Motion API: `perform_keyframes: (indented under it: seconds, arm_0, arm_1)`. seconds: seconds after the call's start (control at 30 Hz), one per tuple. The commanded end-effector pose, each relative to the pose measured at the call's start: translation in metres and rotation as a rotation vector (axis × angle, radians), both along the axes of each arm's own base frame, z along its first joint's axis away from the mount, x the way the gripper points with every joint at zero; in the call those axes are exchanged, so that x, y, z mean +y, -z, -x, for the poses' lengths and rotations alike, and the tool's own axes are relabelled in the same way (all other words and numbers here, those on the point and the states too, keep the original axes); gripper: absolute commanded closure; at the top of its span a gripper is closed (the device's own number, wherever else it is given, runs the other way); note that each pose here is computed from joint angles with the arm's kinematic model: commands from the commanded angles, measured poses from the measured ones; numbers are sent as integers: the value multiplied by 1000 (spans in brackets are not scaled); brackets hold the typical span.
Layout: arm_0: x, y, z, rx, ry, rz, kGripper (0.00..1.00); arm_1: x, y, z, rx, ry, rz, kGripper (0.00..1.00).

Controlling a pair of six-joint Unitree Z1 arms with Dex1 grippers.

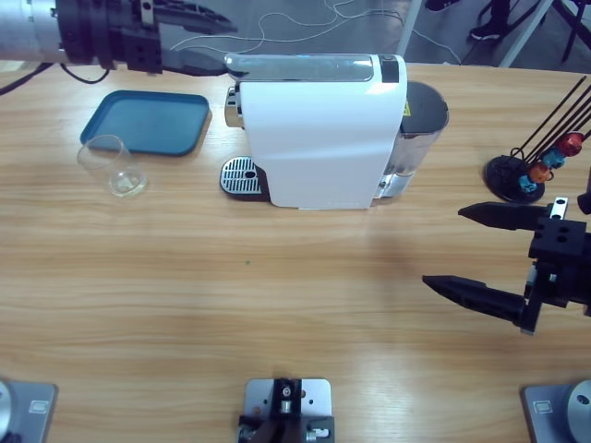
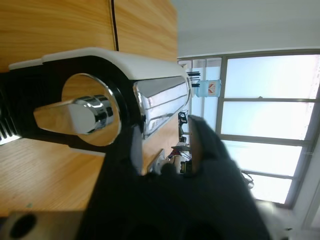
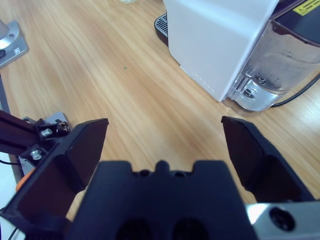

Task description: Pour coffee

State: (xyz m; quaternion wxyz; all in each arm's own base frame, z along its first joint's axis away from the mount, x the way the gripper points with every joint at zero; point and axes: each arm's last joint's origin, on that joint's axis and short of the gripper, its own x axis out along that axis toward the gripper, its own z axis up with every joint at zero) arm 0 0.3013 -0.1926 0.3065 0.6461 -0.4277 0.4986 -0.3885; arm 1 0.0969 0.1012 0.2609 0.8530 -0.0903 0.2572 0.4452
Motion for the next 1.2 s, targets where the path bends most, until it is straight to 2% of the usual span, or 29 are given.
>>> perform_keyframes:
  seconds: [0.03, 0.2, 0.43, 0.57, 0.63, 0.7, 0.73, 0.77, 0.8, 0.83, 0.87, 0.9, 0.93, 1.0, 1.03, 1.07, 1.13, 1.17, 1.2]
  arm_0:
    - [-9, 11, 0, -2, 41, 8, 1000]
    - [-3, -19, 11, -107, 50, 41, 1000]
    - [5, -62, 23, -188, 32, 71, 1000]
    - [12, -94, 33, -278, -2, 65, 1000]
    - [21, -119, 49, -395, -46, -13, 1000]
    - [29, -139, 70, -530, -101, -156, 1000]
    - [34, -145, 85, -613, -129, -277, 819]
    - [36, -147, 96, -666, -124, -401, 316]
    - [36, -144, 105, -709, -100, -538, 152]
    - [35, -137, 115, -748, -64, -666, 78]
    - [35, -126, 124, -771, -23, -772, 23]
    - [37, -114, 133, -781, 5, -854, 13]
    - [42, -102, 142, -783, 14, -908, 13]
    - [60, -80, 160, -758, 21, -947, 13]
    - [69, -71, 168, -755, 20, -959, 16]
    - [79, -60, 178, -763, 25, -964, 22]
    - [95, -48, 194, -779, 30, -960, 28]
    - [102, -42, 201, -786, 24, -953, 32]
    - [108, -38, 207, -794, 20, -944, 35]
  arm_1:
    - [-3, -1, 7, -2, -23, -12, 0]
    - [-4, -1, 7, -3, -24, -14, 0]
    - [-3, -1, 7, 0, -32, -17, 0]
    - [-5, -4, 10, -6, -28, -30, 0]
    - [-11, -12, 14, -17, 1, -35, 0]
    - [-19, -28, 16, 21, 100, -3, 0]
    - [-21, -36, 15, 44, 157, 8, 0]
    - [-21, -43, 12, 59, 209, 36, 0]
    - [-18, -50, 6, 71, 256, 84, 0]
    - [-15, -56, -3, 81, 315, 136, 0]
    - [-11, -64, -15, 90, 417, 172, 0]
    - [-15, -72, -24, 104, 514, 149, 0]
    - [-26, -77, -32, 133, 635, 93, 3]
    - [-55, -82, -38, 188, 869, -76, 94]
    - [-65, -80, -39, 190, 923, -134, 208]
    - [-71, -75, -42, 194, 964, -145, 347]
    - [-75, -64, -52, 210, 1003, -111, 647]
    - [-75, -57, -56, 215, 1008, -99, 711]
    - [-74, -50, -59, 218, 1007, -93, 713]
